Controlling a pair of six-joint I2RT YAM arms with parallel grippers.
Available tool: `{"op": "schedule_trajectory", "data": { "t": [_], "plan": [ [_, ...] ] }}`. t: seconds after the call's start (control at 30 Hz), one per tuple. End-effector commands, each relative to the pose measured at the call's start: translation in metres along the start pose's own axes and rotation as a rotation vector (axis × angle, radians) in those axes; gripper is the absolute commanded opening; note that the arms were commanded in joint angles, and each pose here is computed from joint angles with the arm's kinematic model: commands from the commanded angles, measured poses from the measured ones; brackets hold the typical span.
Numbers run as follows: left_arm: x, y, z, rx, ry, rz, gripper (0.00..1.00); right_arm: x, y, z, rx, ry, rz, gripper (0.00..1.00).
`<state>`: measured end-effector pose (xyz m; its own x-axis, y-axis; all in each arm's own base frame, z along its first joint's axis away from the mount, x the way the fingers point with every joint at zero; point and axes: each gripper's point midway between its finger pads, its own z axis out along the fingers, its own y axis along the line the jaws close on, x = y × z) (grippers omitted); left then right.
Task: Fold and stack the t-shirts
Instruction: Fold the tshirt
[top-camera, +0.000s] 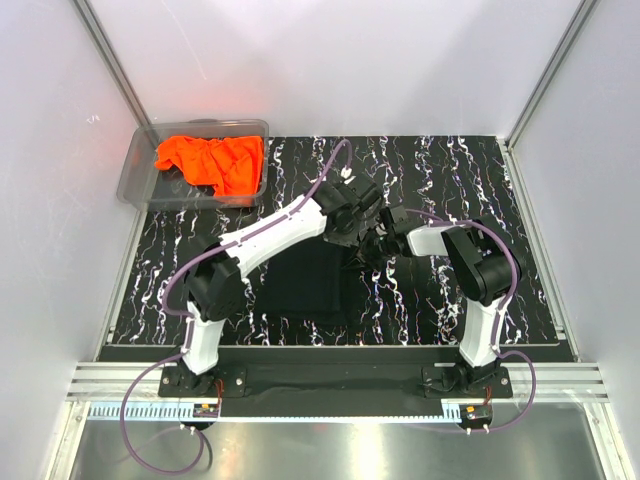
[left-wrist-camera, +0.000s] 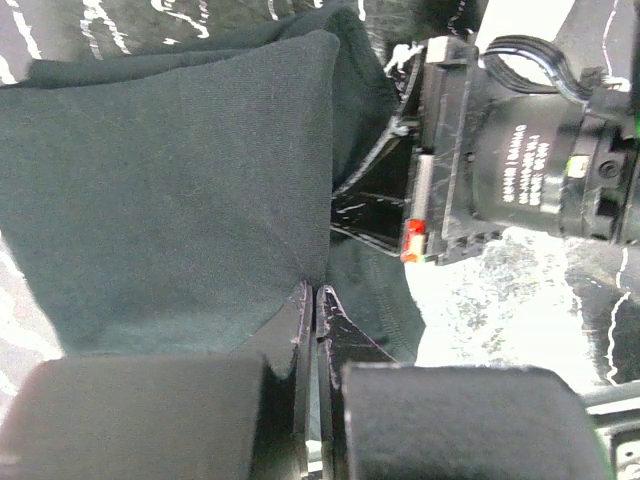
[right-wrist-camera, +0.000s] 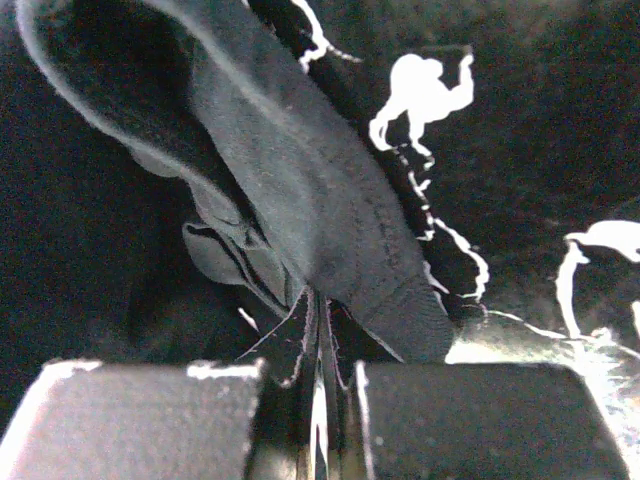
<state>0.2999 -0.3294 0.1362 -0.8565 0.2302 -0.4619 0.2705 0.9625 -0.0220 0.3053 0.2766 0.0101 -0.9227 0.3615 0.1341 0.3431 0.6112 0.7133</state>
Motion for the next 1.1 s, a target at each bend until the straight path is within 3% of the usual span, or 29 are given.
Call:
{"op": "schedule_trajectory", "data": {
  "t": [0.0,1.07],
  "plan": [
    [-0.013,-0.019,0.0,0.074,-0.015,-0.033,0.0,-0.002,-0.046,0.004,0.205,-0.065,-0.008,0.04],
    [0.005,-0.037,0.044,0.123,0.09,-0.055,0.03,0.01,-0.018,-0.004,0.087,0.016,-0.022,0.05]
  ]
}}
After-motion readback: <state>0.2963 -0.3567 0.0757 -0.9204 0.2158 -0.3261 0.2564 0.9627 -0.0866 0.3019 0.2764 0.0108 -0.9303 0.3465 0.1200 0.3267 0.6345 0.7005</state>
